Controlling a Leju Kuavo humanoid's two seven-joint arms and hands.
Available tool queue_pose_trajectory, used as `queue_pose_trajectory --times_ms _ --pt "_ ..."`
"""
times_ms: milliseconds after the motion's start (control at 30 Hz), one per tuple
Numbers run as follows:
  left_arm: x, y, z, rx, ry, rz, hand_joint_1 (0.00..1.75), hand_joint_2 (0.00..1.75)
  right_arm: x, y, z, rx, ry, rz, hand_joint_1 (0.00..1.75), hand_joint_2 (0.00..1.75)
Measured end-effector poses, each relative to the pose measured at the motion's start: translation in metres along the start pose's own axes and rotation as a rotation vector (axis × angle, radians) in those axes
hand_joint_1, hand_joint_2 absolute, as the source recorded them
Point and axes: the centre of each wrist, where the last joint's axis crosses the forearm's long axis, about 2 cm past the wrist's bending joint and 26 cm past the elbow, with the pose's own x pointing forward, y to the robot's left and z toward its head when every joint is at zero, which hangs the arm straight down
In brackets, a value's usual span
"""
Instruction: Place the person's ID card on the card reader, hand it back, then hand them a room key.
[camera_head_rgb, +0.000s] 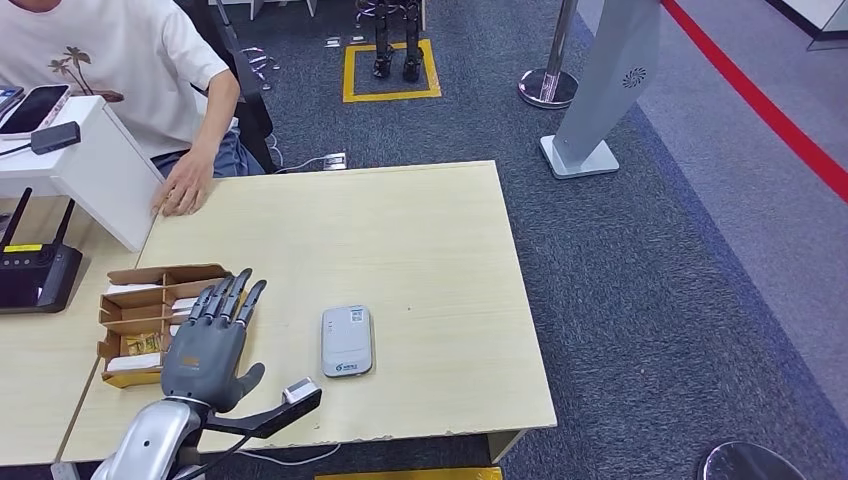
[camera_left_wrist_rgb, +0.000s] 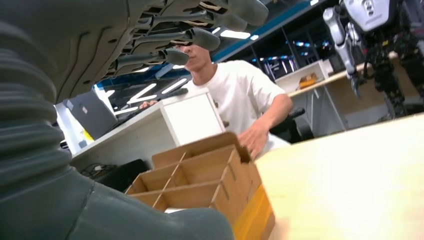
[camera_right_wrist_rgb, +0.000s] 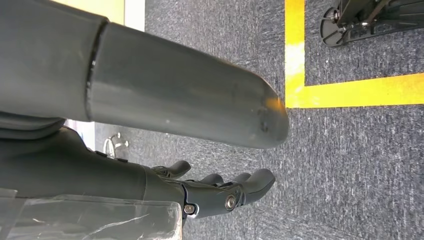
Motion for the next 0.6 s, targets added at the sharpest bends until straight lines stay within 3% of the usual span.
queue_pose_trajectory --times_ms 600 --pt "-0.013 -0.007 0.004 -0.129 0.046 -0.107 0.0 1.75 -0.001 -0.005 -0.001 -0.006 0.001 0.001 0.0 0.0"
